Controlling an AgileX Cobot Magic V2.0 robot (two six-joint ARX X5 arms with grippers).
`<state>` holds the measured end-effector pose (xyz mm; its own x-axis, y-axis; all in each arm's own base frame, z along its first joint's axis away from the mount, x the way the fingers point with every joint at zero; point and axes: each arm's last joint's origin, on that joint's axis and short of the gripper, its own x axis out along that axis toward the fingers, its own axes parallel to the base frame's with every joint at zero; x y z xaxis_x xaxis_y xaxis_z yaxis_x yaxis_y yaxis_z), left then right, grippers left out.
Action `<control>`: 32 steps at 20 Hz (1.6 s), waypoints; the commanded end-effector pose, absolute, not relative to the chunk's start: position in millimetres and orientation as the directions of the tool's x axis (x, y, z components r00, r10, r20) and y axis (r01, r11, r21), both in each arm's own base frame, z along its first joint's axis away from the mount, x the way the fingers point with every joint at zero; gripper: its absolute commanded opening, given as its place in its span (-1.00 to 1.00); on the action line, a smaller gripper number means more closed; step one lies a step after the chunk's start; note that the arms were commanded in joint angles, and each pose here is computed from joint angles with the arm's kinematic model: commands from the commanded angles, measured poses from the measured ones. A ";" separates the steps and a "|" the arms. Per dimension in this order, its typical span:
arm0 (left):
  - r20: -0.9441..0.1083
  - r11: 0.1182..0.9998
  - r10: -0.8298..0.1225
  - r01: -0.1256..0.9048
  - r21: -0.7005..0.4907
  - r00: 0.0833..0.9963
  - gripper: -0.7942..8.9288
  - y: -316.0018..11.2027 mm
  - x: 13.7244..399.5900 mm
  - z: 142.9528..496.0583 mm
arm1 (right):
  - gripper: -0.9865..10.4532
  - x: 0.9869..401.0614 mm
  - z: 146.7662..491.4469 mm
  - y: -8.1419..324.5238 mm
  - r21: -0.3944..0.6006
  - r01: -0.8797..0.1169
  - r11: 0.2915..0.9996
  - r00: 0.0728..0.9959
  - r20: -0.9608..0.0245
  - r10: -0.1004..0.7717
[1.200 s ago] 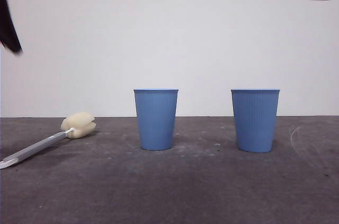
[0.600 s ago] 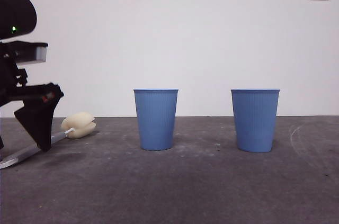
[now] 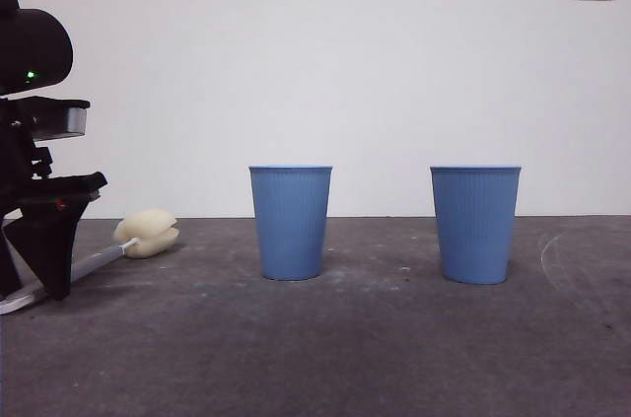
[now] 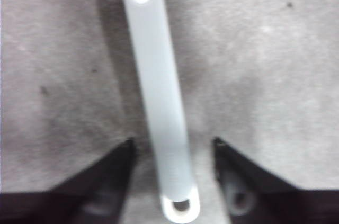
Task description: Pick up the cup brush,pick up the cup,insert the brush into the cup,clean the cup,put the cup brush back,put the cup back to the fixed position on the table
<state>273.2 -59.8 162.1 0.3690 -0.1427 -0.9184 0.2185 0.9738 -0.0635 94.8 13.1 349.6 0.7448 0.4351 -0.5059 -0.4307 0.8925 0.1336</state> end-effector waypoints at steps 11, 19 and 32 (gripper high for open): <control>-0.877 0.965 -0.196 0.247 -0.091 0.440 -0.85 -56.5 266.4 185.8 | 0.16 97.2 352.5 14.1 0.117 -0.446 0.887 0.755 -0.483 0.443; -0.703 0.941 -0.311 0.312 -0.132 0.640 -0.85 -44.1 209.1 268.7 | 0.17 134.3 295.3 20.8 0.230 -0.428 0.874 0.725 -0.491 0.483; -0.629 0.917 -0.371 0.376 -0.132 0.684 -0.85 -34.2 147.3 301.0 | 0.17 159.0 184.6 67.6 0.149 -0.403 0.903 0.794 -0.433 0.426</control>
